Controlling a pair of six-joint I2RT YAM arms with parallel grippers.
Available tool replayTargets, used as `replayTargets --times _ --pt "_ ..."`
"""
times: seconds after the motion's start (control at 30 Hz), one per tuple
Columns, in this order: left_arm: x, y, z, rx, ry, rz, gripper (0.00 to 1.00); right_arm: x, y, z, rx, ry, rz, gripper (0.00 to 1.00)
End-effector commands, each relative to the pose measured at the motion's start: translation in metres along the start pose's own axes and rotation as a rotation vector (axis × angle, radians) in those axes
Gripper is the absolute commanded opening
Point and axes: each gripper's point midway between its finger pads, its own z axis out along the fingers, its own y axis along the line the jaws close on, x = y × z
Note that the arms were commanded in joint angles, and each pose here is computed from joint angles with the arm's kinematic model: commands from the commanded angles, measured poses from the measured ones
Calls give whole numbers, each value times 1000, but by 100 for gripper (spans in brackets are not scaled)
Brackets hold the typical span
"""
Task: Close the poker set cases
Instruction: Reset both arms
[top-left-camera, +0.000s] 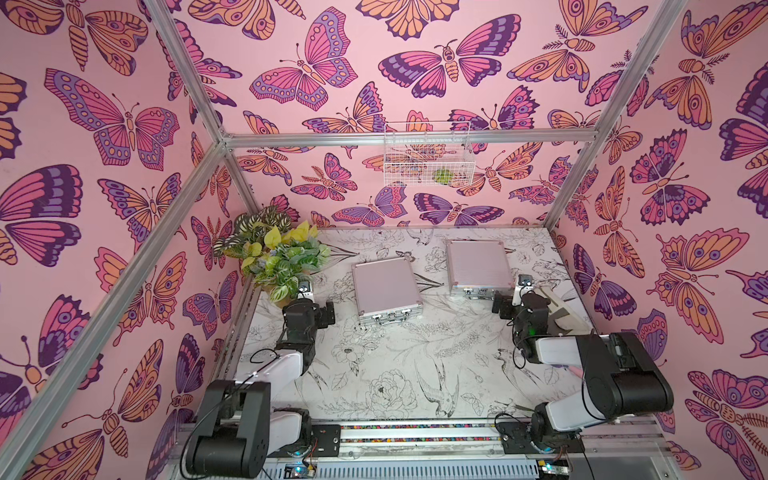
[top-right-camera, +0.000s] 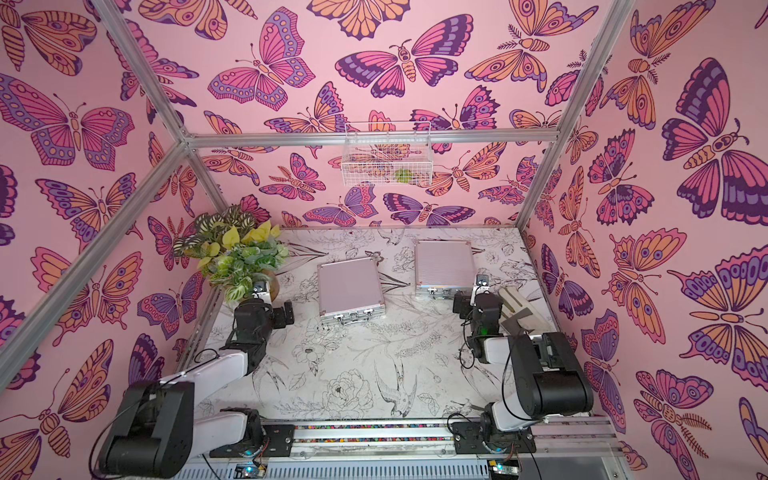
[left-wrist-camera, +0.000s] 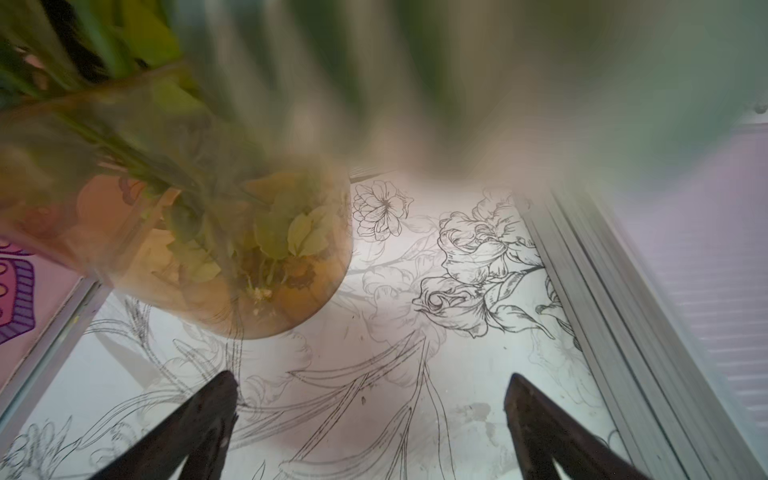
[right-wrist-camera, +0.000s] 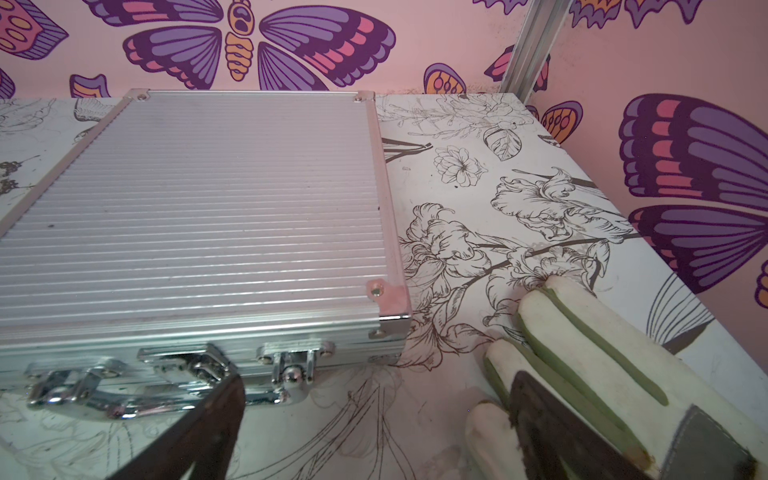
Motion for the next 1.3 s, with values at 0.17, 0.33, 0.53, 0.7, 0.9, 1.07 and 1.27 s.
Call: replayTargets --times 0.17,0.33,0.53,0.7,0.9,1.07,1.27 --pt "-27 -9 24 110 -64 39 97 -14 -4 2 17 -30 7 99" --pt "-20 7 26 108 -142 -37 99 -14 -4 2 17 -30 7 99" --pt "-17 4 29 123 -127 -24 100 -14 -4 2 17 -29 8 99" --pt "-15 0 28 142 -140 -12 100 -14 -4 2 17 -30 8 99" --pt "-15 0 28 142 -146 -10 100 -14 -4 2 17 -29 8 99" --pt "-15 0 28 142 -147 -10 100 -14 -4 2 17 -29 8 99" --pt "-16 0 28 142 -148 -11 100 -13 -4 3 10 -22 8 99"
